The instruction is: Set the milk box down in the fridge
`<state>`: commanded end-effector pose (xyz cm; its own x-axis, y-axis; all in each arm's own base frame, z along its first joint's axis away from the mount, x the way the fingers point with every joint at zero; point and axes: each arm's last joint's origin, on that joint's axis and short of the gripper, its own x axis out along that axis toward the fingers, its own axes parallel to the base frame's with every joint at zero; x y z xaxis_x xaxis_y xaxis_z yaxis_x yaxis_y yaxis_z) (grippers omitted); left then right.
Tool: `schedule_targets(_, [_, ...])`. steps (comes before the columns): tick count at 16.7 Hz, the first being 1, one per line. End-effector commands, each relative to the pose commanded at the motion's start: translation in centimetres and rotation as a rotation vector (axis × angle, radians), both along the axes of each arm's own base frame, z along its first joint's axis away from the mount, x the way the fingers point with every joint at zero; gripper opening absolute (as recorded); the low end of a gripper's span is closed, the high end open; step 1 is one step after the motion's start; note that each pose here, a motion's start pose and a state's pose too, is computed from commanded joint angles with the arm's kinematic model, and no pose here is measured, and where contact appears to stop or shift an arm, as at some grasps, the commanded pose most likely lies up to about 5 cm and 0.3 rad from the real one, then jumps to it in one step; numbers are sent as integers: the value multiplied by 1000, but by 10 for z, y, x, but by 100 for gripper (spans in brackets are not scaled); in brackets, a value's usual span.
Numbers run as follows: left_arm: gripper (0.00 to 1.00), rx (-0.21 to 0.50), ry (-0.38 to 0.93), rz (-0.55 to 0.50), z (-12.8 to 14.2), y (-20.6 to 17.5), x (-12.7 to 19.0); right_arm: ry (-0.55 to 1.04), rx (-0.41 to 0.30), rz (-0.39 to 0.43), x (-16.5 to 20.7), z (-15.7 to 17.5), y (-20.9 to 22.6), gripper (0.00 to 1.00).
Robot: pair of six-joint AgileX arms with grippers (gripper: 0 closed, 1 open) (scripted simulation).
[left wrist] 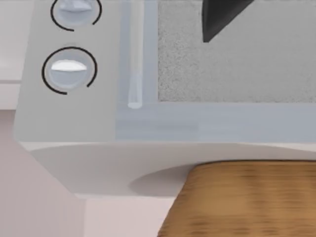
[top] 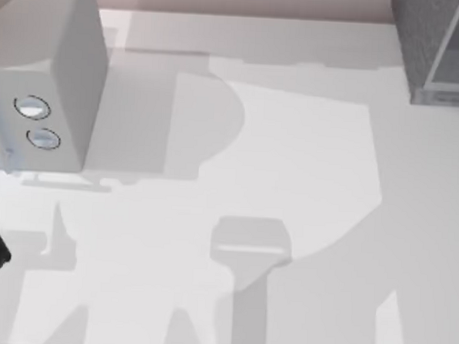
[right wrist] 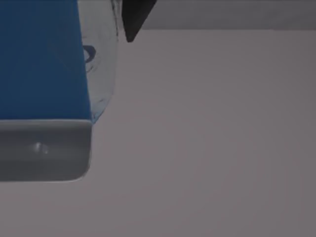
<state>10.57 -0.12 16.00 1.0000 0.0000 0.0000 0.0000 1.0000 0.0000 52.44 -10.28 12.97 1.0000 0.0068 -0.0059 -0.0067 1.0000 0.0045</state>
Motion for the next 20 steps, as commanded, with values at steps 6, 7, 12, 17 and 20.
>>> schedule_targets(6, [100,0,0,0,0,0,0,0,0,0,0,0,0,38])
schedule_targets(7, [100,0,0,0,0,0,0,0,0,0,0,0,0,45])
schedule_targets(12, [100,0,0,0,0,0,0,0,0,0,0,0,0,83])
schedule_targets(17, [100,0,0,0,0,0,0,0,0,0,0,0,0,100])
schedule_targets(20, [100,0,0,0,0,0,0,0,0,0,0,0,0,100])
